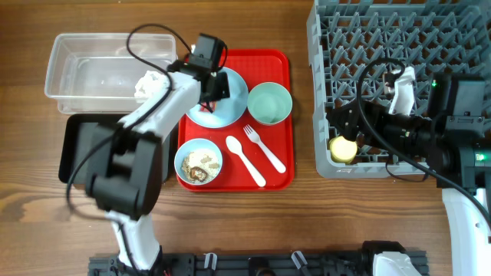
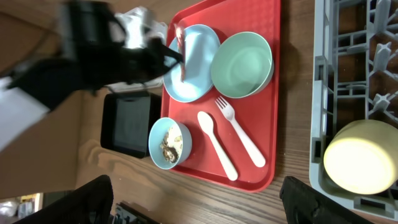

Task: Sort waste into correct bins and load items into the dishwasher rack
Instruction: 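Carry the wrapper and tissue into the clear plastic bin, release, then grasp the light-blue bowl of rice with the left gripper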

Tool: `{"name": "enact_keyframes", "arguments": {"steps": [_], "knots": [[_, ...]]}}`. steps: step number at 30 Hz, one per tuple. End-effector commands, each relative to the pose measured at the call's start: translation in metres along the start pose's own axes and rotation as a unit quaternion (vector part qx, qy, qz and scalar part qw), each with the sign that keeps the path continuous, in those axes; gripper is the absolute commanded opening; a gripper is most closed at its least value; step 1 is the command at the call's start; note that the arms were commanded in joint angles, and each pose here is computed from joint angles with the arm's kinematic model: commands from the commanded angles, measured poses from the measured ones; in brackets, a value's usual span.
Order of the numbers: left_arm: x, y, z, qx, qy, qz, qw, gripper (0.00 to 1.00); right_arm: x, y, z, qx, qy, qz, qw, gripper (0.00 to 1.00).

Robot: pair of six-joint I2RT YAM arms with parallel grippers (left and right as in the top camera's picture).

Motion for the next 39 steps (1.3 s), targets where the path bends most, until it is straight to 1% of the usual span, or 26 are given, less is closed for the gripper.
{"name": "enact_keyframes", "arguments": {"steps": [1,4,6,8,11,13,15,16,17,18,19,20,22,25,28,30,33,35,37,39], "knots": [[0.086,0.028,-0.010,0.028,-0.069,-0.089,0.993,0.04,0.003,0.002,0.001,0.000,-0.006,-0.005,1.000,0.88],[0.105,0.037,0.005,0.045,-0.029,-0.136,0.989,0.04,0.003,0.002,0.001,0.000,-0.006,-0.005,1.000,0.88],[0.107,0.047,0.020,0.062,0.019,-0.173,0.983,0.04,0.003,0.002,0.001,0.000,-0.006,-0.005,1.000,0.88],[0.103,0.056,0.033,0.078,0.050,-0.191,0.977,0.04,0.003,0.002,0.001,0.000,-0.006,-0.005,1.000,0.88],[0.092,0.072,0.055,0.118,0.065,-0.198,0.971,0.04,0.003,0.002,0.001,0.000,-0.006,-0.005,1.000,0.88],[0.081,0.082,0.076,0.172,0.071,-0.194,0.963,0.04,0.003,0.002,0.001,0.000,-0.005,-0.005,1.000,0.88],[0.075,0.085,0.084,0.184,0.056,-0.174,0.966,0.05,0.003,0.002,0.001,0.000,-0.005,-0.005,1.000,0.88],[0.073,0.085,0.086,0.187,0.044,-0.163,0.968,0.17,0.003,0.002,0.001,0.000,-0.006,-0.005,1.000,0.88],[0.073,0.085,0.087,0.188,0.034,-0.152,0.970,0.35,0.003,0.002,0.001,0.000,-0.006,-0.005,1.000,0.88],[0.073,0.084,0.085,0.177,0.025,-0.142,0.974,0.45,0.003,0.002,0.001,0.000,-0.006,-0.005,1.000,0.88],[0.077,0.082,0.084,0.164,0.017,-0.135,0.977,0.51,0.003,0.002,0.001,0.000,-0.006,-0.005,1.000,0.88],[0.081,0.079,0.081,0.157,0.015,-0.130,0.979,0.52,0.003,0.002,0.001,0.000,-0.006,-0.005,1.000,0.88],[0.095,0.067,0.076,0.148,0.020,-0.113,0.982,0.52,0.003,0.001,0.001,0.001,-0.006,-0.004,1.000,0.88],[0.123,0.041,0.065,0.127,0.027,-0.083,0.988,0.49,0.003,-0.002,-0.001,-0.007,-0.017,0.006,1.000,0.88],[0.150,0.007,0.047,0.087,0.030,-0.049,0.995,0.49,0.003,-0.004,-0.003,-0.011,-0.035,0.011,0.999,0.88],[0.161,-0.017,0.034,0.063,0.034,-0.021,0.997,0.49,0.003,-0.004,-0.004,-0.012,-0.041,0.012,0.999,0.88],[0.163,-0.050,0.019,0.057,0.054,0.025,0.997,0.49,0.003,-0.004,-0.004,-0.012,-0.041,0.012,0.999,0.88],[0.156,-0.075,0.009,0.045,0.073,0.056,0.995,0.48,0.003,-0.003,-0.004,-0.010,-0.041,0.009,0.999,0.89],[0.146,-0.097,0.004,0.046,0.088,0.075,0.992,0.47,0.003,-0.002,-0.005,-0.009,-0.040,0.007,0.999,0.89],[0.135,-0.117,0.002,0.049,0.099,0.086,0.990,0.47,0.002,-0.002,-0.005,-0.009,-0.040,0.006,0.999,0.93]]}}
Point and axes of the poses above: each gripper's point midway between its finger pads, its own x axis back along the fingers, its own z axis along the line the jaws close on, y = z × x, the point moved 10 cm from there along x, back along the fingers, and after that the axes turned 14 degrees about x, right-handed, at the moved point
